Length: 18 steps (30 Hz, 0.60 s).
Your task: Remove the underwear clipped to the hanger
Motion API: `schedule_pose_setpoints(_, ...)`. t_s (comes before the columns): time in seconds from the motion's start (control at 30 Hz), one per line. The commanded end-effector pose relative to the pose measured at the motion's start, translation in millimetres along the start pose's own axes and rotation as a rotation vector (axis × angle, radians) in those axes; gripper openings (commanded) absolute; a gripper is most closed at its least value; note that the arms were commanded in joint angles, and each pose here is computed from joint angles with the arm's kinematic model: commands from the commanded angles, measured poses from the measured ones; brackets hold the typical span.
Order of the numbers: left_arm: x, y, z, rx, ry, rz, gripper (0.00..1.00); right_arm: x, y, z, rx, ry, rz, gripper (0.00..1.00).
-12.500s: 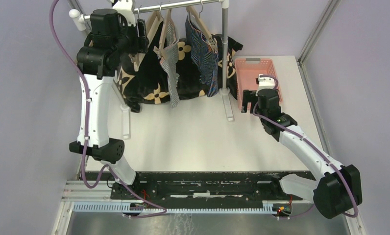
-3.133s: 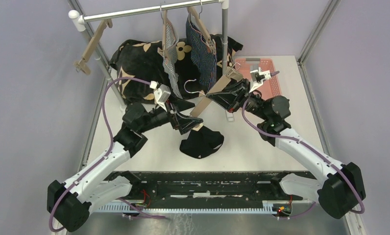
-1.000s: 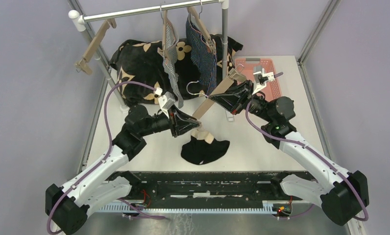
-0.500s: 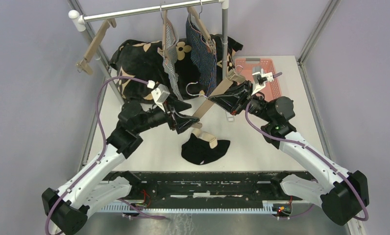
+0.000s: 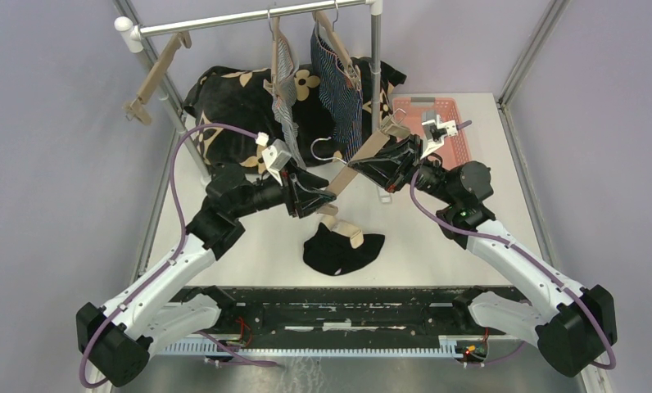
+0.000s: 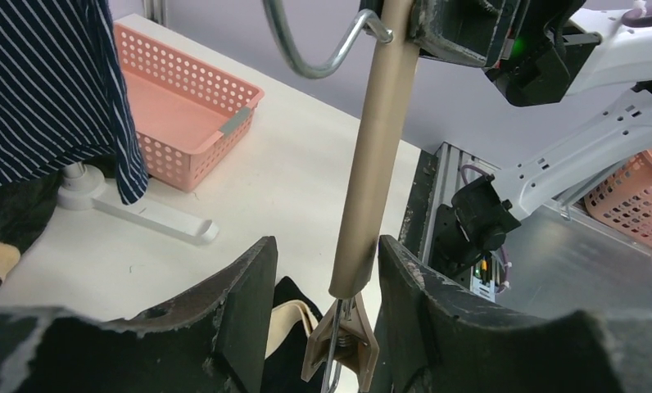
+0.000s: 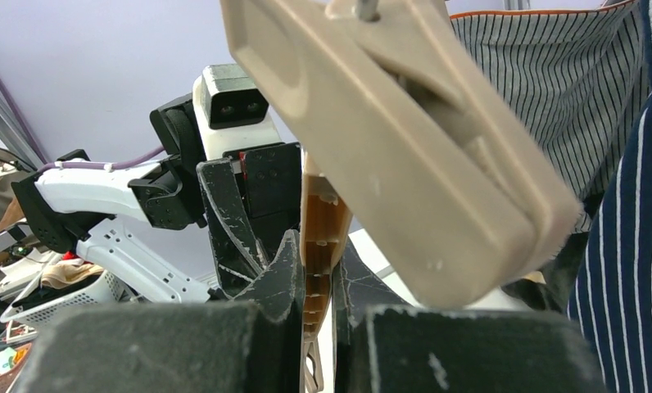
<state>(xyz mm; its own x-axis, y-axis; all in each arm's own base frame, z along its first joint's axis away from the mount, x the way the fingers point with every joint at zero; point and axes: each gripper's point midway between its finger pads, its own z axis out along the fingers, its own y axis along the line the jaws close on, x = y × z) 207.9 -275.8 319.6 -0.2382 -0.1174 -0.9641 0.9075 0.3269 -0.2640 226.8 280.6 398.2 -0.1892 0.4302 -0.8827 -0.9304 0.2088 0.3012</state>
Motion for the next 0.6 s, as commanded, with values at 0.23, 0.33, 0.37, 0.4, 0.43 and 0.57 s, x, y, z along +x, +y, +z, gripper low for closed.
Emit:
schedule_pose_setpoints(0.23,-28.6,-18.1,10.7,0.124,-0.078,0.024,0.12,-27.3,22.4,7.3,-0.081,-0.067,-0.049,0.01)
schedule_pose_setpoints(0.33,-24.7,-22.3,12.1,0.158,-0.077,0.004,0.19,-26.4,20.5,8.3,-0.078,-0.065,-0.050,0.01)
schedule_pose_setpoints(0.37,-23.9,-24.1,11.6,0.170,-0.079,0.001,0.23,-25.8,20.0,9.0,-0.077,-0.064,-0.049,0.01)
schedule_pose_setpoints(0.4,-23.7,-26.5,11.0,0.183,-0.082,0.000,0.21,-25.0,18.8,9.5,-0.075,-0.063,-0.046,0.01)
schedule_pose_setpoints(0.43,-23.8,-28.0,10.1,0.189,-0.085,0.002,0.15,-25.5,18.7,10.0,-0.075,-0.064,-0.046,0.01)
schedule_pose_setpoints(0.57,-24.5,-32.1,6.5,0.200,-0.090,0.007,0.03,-26.2,20.2,11.3,-0.085,-0.068,-0.040,0.01)
